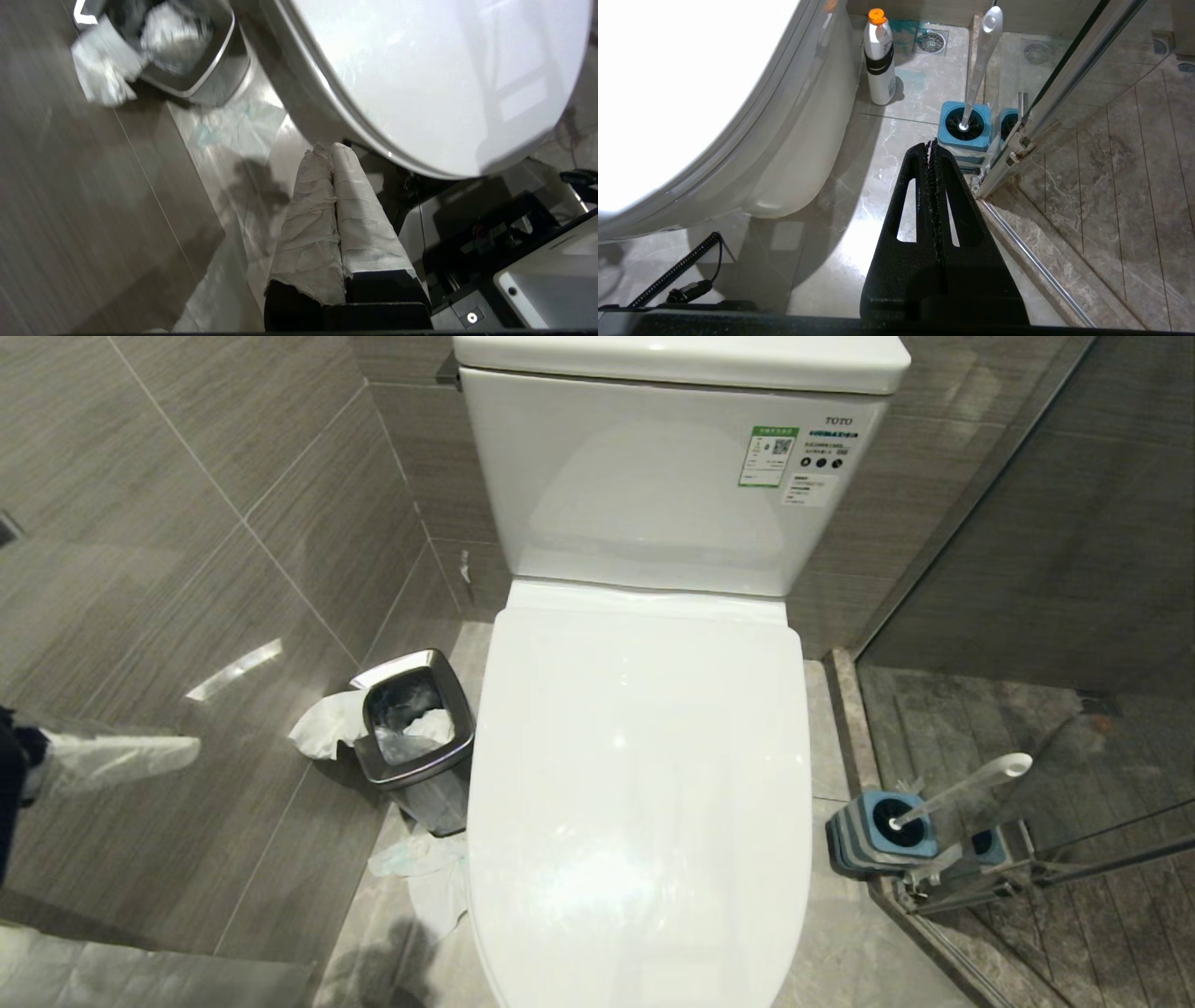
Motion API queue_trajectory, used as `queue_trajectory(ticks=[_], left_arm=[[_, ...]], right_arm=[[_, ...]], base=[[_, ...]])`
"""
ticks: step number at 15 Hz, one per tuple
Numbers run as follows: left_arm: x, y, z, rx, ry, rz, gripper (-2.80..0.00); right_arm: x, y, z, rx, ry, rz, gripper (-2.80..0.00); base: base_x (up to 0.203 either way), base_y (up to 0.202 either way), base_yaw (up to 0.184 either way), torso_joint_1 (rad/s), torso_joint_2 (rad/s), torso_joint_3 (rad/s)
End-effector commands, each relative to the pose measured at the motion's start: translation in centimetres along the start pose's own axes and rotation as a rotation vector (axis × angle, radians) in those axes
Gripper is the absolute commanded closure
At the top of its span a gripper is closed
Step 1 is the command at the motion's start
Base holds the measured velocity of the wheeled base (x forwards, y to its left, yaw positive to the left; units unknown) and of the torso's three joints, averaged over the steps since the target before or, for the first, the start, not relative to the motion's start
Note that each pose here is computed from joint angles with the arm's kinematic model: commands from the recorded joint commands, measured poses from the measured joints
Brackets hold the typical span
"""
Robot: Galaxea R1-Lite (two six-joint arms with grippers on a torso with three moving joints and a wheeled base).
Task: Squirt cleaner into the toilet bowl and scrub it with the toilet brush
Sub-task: Use the left hand to lift the toilet lid slightly
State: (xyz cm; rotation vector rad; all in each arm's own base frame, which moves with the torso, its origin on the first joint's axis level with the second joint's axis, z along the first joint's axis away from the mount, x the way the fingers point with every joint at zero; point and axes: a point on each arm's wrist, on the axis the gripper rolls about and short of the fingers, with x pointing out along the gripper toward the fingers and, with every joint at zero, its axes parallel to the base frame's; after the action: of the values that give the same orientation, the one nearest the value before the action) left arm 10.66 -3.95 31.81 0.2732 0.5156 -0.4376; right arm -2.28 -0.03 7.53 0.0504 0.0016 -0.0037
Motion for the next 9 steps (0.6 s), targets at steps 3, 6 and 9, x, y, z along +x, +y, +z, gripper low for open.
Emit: queue_trajectory(ticks=[3, 6, 9], left_arm=[[4.3, -0.2, -1.5, -0.031, 0.165, 0.015, 0.0], [5.5, -0.7, -1.6, -0.028, 0.208, -0.005, 0.0], [6.4, -1.5, -2.6, 0.006, 0.265, -0.033, 0.0]], right_arm=[[0.0, 0.0, 0.0, 0.0, 0.001, 0.0, 0.0], [0.0, 0.0, 0.0, 0.0, 0.001, 0.001, 0.0], [0.0, 0.0, 0.0, 0.0, 0.001, 0.001, 0.0]], base=[[0.0, 0.0, 0.0, 0.0, 0.0, 0.0], [0.0, 0.0, 0.0, 0.0, 0.0, 0.0], [0.0, 0.0, 0.0, 0.0, 0.0, 0.0]])
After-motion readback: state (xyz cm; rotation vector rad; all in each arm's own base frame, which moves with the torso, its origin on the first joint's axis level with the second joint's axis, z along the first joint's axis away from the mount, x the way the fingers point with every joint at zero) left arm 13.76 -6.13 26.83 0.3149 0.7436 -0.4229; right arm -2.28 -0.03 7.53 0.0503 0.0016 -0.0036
